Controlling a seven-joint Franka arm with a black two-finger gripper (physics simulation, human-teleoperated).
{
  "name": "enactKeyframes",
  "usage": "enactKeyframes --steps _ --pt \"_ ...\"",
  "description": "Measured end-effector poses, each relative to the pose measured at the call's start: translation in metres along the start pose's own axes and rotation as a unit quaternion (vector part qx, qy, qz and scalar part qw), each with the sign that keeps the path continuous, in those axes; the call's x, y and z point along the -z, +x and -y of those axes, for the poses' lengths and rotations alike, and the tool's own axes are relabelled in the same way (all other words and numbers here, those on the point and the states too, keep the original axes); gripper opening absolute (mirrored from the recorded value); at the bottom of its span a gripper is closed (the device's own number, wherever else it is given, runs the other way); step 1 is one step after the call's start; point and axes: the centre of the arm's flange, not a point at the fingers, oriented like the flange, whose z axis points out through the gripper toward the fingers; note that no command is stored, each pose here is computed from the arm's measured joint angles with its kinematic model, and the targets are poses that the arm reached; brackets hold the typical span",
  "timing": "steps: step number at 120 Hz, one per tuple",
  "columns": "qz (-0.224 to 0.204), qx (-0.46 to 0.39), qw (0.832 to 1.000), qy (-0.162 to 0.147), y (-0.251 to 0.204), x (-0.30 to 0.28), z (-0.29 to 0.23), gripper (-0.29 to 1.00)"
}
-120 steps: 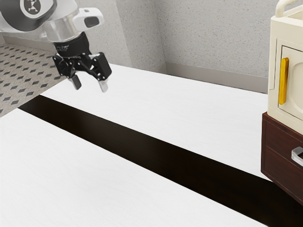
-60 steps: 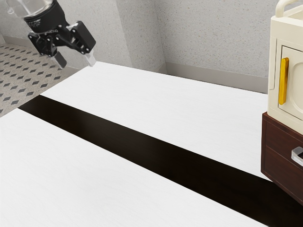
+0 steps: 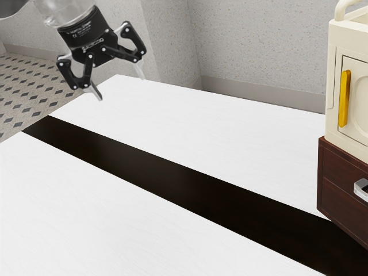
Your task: Pull the drawer handle with one arm to open the drawer
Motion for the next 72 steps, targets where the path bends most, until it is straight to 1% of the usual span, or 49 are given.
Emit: enactKeyframes --steps 12,22,27,38,43,59,72 --pt "0.011 0.046 0.999 -0.007 0.001 -0.002 0.0 0.68" --pt "0.028 0.07 0.997 0.001 -0.008 -0.021 -0.006 0.68" --pt "0.035 0.07 0.997 0.003 -0.023 -0.032 -0.015 0.68" --pt "0.054 0.046 0.998 0.001 -0.075 -0.061 -0.046 0.68" --pt "0.06 0.045 0.997 0.0 -0.091 -0.075 -0.053 0.67" --pt "0.057 0.069 0.996 -0.022 -0.11 -0.098 -0.063 0.67" --pt "0.055 0.068 0.995 -0.045 -0.135 -0.113 -0.089 0.67"
